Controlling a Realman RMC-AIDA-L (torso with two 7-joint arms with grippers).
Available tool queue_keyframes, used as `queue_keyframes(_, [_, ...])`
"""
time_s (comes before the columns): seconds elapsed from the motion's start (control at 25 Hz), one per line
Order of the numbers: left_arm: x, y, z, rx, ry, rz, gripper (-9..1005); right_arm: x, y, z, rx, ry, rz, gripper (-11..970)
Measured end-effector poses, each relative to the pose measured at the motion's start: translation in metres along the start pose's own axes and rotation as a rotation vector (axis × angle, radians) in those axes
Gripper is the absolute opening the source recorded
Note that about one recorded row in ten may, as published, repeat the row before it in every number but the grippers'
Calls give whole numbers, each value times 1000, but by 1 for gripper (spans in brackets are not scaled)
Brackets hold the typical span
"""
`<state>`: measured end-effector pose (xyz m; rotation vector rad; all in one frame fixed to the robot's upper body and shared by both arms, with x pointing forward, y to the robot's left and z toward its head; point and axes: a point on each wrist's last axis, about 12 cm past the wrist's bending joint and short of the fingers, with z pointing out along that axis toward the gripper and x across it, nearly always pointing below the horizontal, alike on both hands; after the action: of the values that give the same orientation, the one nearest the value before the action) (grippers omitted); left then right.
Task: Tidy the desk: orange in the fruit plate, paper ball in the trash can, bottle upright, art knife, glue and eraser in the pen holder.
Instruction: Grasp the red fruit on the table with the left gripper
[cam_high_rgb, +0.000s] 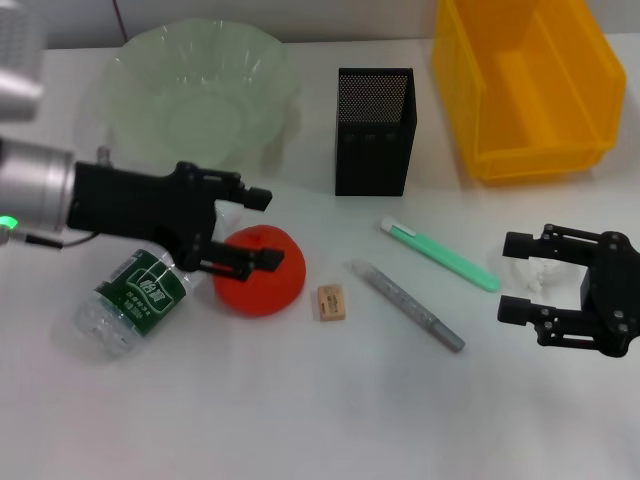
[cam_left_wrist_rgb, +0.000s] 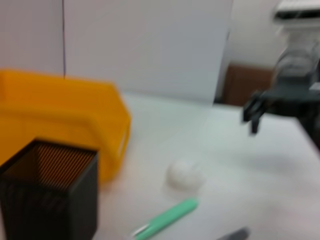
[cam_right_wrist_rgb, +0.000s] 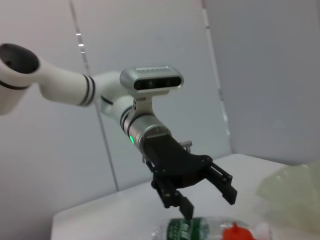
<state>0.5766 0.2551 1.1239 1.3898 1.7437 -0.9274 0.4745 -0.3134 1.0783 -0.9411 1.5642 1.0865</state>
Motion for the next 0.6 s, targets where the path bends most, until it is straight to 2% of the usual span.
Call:
queue_keyframes(0.08, [-10, 11, 8, -17, 94, 25, 742, 4, 1, -3, 20, 5, 9, 750])
queue_keyframes(0.2, [-20, 18, 16, -21, 177, 61, 739, 8, 3, -6, 45, 7, 21, 750])
queue_keyframes(0.36, [-32, 19, 23, -23, 268, 123, 734, 10, 3, -6, 56, 6, 27, 749])
queue_keyframes(0.6, [-36, 8, 28, -48, 324, 212, 727, 13, 4, -7, 68, 9, 33, 749])
